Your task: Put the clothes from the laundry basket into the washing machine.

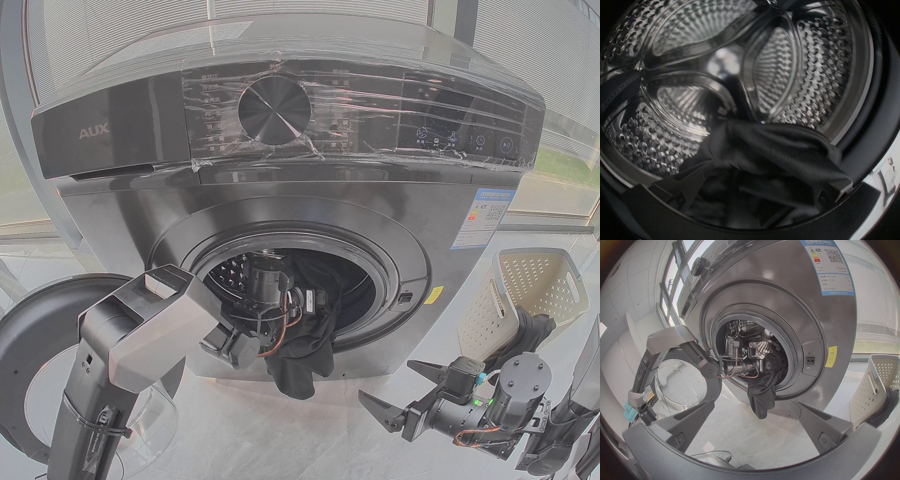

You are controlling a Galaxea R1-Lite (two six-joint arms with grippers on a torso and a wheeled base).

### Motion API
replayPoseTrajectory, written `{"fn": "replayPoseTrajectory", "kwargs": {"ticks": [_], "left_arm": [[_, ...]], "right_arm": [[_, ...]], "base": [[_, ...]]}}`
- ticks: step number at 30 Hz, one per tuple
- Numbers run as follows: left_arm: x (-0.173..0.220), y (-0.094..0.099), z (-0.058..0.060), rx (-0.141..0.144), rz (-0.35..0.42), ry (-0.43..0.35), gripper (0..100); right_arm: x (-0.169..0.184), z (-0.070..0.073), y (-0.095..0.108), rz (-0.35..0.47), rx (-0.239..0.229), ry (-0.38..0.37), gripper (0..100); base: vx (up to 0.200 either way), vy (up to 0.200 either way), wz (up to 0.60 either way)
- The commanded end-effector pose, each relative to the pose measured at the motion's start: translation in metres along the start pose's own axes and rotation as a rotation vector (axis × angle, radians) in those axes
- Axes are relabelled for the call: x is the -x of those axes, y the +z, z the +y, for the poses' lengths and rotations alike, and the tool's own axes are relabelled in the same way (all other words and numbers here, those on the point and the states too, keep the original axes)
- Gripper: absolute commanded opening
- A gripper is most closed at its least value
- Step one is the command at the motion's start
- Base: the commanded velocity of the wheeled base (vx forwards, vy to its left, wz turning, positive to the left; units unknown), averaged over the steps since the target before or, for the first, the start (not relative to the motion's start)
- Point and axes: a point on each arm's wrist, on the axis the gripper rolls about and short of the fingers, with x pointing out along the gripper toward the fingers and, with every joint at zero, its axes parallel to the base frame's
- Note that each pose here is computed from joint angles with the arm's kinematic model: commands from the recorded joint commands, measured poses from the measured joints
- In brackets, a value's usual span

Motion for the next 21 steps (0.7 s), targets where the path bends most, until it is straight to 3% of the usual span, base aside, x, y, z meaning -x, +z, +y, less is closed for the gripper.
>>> {"fn": "replayPoseTrajectory", "kwargs": {"ticks": [1, 16, 17, 21], "left_arm": [[0.034, 0.005, -0.021, -0.017, 0.076, -0.101, 100], [0.017, -0.034, -0.013, -0.038, 0.152, -0.104, 100], [0.014, -0.036, -0.014, -0.037, 0.15, -0.107, 0], [0.011, -0.032, -0.015, -0.033, 0.136, -0.099, 0]], "right_arm": [[0.0, 0.003, -0.001, 0.003, 0.001, 0.011, 100], [0.0, 0.004, -0.001, 0.003, 0.001, 0.02, 100], [0.0, 0.004, -0.001, 0.003, 0.001, 0.02, 100], [0.0, 0.004, -0.001, 0.001, 0.001, 0.019, 100]], "base": [[0.0, 0.0, 0.0], [0.0, 0.0, 0.0], [0.0, 0.0, 0.0], [0.0, 0.0, 0.0]]}}
